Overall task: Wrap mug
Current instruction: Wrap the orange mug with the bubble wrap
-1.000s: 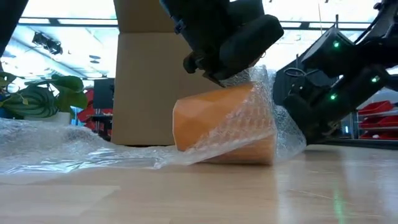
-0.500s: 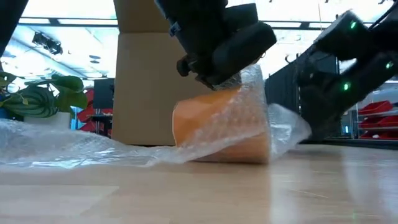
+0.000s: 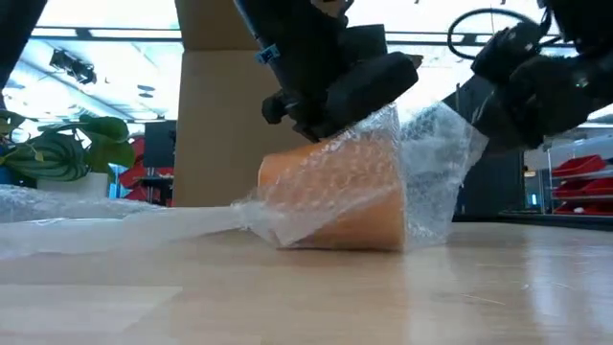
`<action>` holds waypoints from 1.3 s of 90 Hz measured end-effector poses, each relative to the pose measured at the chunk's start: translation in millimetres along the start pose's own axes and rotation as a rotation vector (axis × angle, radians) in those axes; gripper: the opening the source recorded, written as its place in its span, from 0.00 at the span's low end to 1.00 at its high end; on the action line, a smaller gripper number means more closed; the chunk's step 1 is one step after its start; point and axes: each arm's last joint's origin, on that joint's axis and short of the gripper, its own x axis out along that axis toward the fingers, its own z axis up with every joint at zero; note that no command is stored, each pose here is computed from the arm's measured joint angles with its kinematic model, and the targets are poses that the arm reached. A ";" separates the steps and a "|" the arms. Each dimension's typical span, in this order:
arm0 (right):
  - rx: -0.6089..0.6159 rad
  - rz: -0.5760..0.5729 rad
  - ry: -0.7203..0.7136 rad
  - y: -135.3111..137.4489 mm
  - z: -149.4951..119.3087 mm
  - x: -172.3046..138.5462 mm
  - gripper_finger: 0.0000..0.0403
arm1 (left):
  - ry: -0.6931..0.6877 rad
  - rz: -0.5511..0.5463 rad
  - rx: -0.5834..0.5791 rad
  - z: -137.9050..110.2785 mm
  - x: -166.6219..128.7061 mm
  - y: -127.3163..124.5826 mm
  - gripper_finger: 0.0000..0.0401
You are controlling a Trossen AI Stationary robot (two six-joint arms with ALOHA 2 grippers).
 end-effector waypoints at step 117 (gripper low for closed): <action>-0.058 0.198 -0.016 78.2 -28.4 58.8 0.00 | 0.352 -0.282 0.438 34.5 -95.6 -2.1 0.38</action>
